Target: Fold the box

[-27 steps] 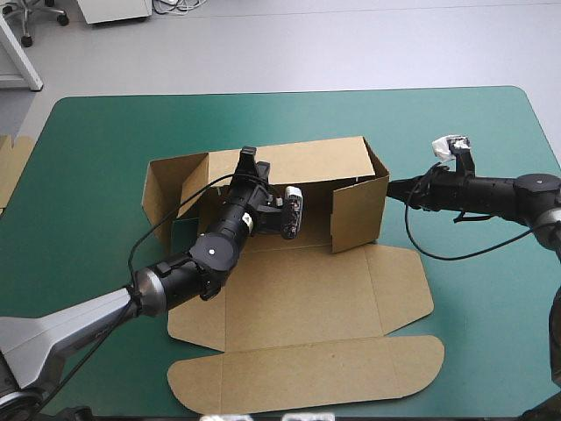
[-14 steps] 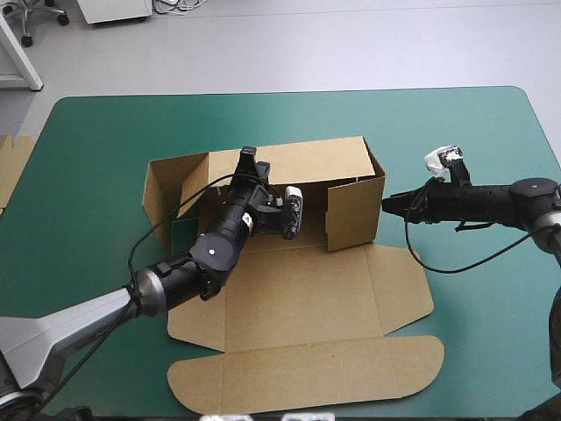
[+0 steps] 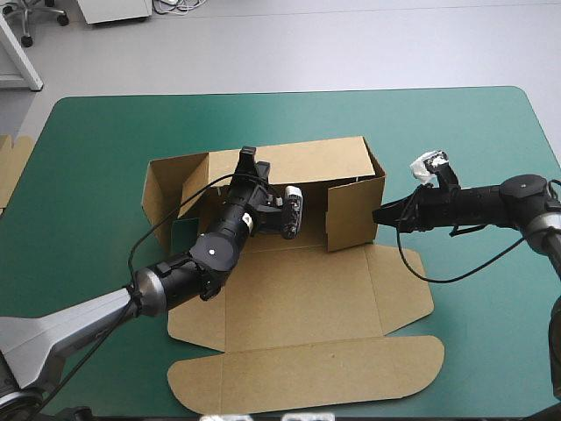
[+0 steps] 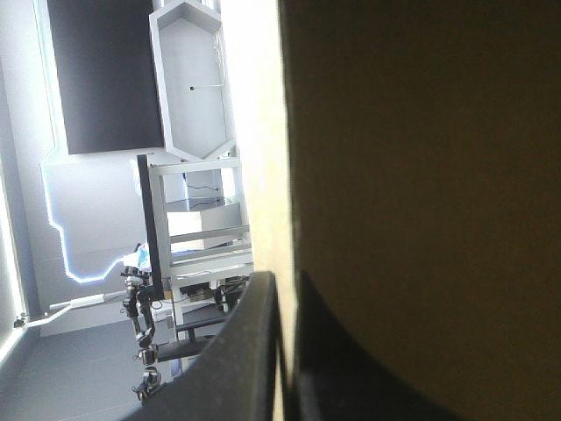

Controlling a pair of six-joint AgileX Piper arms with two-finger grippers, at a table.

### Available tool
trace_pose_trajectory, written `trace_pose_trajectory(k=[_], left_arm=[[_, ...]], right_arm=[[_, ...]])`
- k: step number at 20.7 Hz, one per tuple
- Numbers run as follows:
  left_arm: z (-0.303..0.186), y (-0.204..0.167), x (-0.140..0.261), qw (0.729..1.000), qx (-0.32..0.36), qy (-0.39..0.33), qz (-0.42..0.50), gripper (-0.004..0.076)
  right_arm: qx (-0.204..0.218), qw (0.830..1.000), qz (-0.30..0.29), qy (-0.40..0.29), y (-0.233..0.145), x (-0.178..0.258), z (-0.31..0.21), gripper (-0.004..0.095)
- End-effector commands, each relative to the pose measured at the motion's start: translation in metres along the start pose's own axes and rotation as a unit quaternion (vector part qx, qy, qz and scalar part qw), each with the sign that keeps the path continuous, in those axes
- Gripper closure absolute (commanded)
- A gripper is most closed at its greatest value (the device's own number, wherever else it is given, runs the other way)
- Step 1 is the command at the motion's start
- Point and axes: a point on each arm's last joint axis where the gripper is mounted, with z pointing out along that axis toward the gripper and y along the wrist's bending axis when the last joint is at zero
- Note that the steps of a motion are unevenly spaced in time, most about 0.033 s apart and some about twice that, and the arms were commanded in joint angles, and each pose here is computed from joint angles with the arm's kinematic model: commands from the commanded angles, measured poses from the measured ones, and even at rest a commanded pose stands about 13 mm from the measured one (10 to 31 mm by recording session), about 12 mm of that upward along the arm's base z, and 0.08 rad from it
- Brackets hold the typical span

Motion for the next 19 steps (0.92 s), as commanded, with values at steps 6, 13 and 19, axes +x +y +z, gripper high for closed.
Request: trace_pose_trajectory(k=[6,13,19], left_arm=[[-0.007,0.014,0.001,1.000,-0.025,0.007,-0.015,0.0734],[-0.007,0.015,0.003,0.999,-0.029,0.016,-0.015,0.0734],[-0.007,0.015,0.003,0.999,-0.029,0.016,-0.015,0.0734]], right_arm=[[0.194,0.972,-0.107,-0.077,0.019,-0.035,-0.049,0.0584],[0.242,0.959,-0.119,-0.083,0.010,-0.037,-0.052,0.0180],[0.254,0.961,-0.103,-0.034,0.004,-0.026,-0.059,0.0179]])
